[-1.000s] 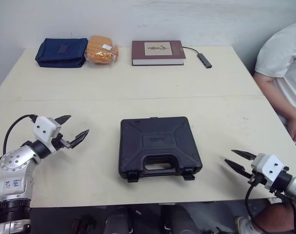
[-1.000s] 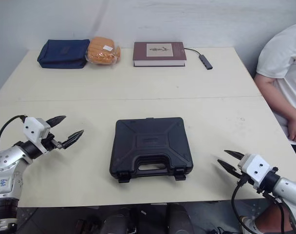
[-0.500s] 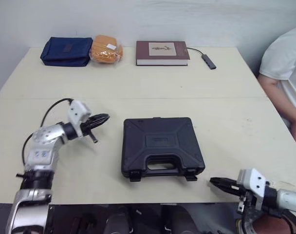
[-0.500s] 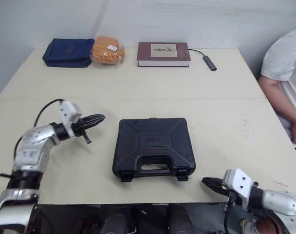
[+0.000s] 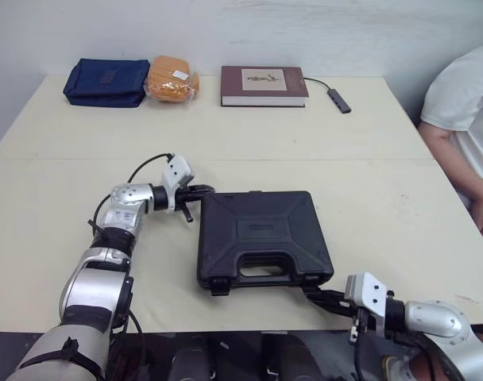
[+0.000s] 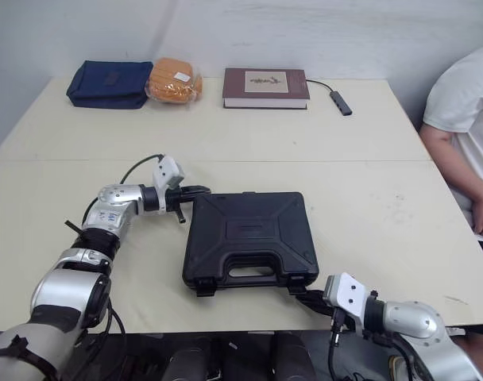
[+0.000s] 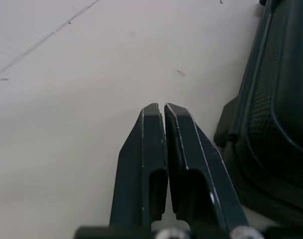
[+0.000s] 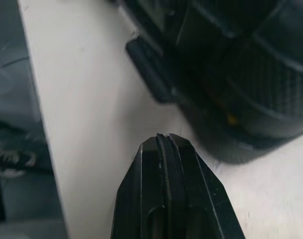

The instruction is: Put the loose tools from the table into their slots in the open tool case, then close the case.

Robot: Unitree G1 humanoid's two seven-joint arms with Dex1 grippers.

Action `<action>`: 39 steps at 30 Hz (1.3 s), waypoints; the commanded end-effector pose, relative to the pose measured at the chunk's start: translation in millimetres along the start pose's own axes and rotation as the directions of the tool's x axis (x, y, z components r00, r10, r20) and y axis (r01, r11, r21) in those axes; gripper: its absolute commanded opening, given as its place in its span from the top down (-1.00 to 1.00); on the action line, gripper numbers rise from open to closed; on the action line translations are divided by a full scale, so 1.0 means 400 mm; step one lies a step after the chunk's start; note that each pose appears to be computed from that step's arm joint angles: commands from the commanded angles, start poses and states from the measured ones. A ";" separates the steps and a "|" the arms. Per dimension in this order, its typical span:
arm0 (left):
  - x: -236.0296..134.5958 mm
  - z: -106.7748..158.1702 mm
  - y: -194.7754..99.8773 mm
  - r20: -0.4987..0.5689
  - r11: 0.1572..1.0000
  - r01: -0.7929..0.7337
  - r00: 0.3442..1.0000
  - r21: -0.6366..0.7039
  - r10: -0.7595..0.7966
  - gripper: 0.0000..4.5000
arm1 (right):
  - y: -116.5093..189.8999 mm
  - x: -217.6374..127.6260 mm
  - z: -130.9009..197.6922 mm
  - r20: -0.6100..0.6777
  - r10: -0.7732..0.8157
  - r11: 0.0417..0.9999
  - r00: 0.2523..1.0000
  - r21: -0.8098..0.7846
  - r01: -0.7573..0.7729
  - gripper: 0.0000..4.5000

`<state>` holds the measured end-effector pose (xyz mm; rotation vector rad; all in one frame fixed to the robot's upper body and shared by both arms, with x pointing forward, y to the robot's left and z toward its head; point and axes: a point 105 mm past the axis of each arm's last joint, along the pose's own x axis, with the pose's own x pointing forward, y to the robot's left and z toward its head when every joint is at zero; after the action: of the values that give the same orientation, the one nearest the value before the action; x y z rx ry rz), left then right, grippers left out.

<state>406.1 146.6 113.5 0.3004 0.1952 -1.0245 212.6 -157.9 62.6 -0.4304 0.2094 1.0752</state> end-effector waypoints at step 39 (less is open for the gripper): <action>-0.179 0.185 -0.142 0.421 0.992 -0.100 0.905 0.074 0.060 0.96 | -0.253 -0.059 -0.029 -0.032 -0.405 0.903 0.914 -0.167 0.395 1.00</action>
<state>329.3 169.8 172.2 0.1389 -0.1841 -0.9045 291.9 -210.4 81.0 -0.6342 0.0731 0.7226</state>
